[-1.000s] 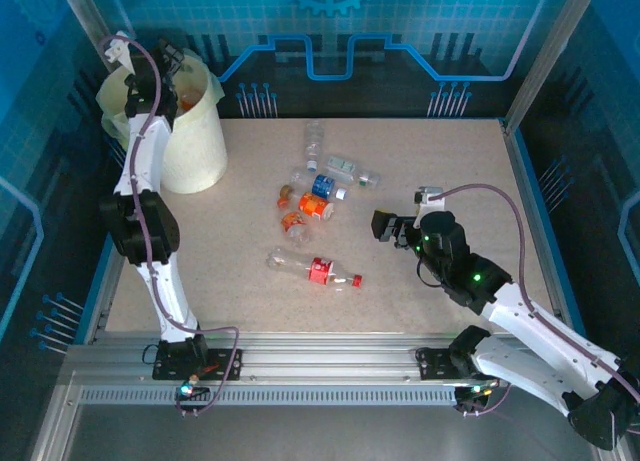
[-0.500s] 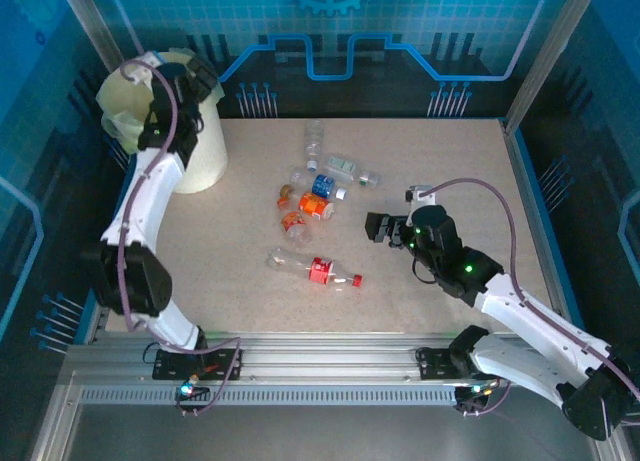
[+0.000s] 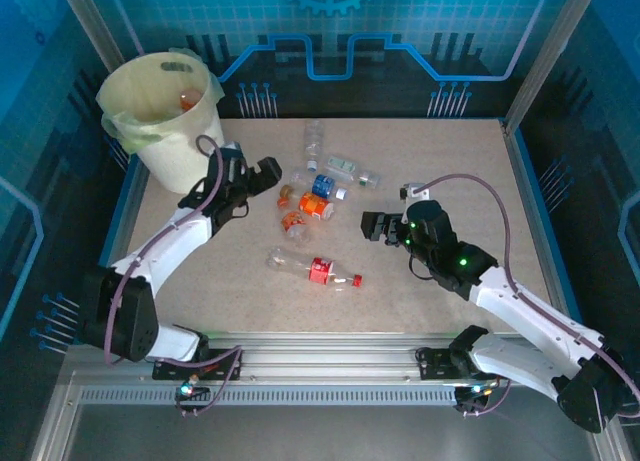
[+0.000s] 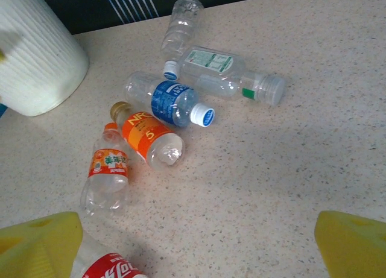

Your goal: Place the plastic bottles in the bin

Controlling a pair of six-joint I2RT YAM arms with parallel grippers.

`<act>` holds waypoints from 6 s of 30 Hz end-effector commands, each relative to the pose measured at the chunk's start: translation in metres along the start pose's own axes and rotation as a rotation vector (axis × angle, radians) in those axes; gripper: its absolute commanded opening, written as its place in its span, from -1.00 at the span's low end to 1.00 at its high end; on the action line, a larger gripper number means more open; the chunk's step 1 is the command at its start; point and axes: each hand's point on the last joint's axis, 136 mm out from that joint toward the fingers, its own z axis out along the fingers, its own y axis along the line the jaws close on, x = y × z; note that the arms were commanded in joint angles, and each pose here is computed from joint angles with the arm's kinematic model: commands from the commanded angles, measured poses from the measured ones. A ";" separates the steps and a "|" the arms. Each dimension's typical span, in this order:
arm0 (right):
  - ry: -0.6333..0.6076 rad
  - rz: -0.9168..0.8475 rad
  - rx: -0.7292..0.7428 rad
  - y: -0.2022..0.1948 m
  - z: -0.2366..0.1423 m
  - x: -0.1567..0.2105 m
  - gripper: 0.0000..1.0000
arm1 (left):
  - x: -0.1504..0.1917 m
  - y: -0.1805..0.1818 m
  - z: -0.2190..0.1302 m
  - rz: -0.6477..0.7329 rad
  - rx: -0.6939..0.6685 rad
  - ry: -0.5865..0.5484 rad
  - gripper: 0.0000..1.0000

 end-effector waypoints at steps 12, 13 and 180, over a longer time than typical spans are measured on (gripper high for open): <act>0.036 0.032 -0.030 0.007 0.001 -0.003 1.00 | 0.137 0.018 0.053 0.104 0.010 0.403 0.86; 0.041 0.032 -0.030 0.007 0.001 -0.002 1.00 | 0.140 0.020 0.055 0.093 0.006 0.407 0.86; 0.712 -0.551 -0.130 0.069 0.230 0.101 0.82 | -0.157 0.006 -0.142 -0.233 0.334 -0.277 0.98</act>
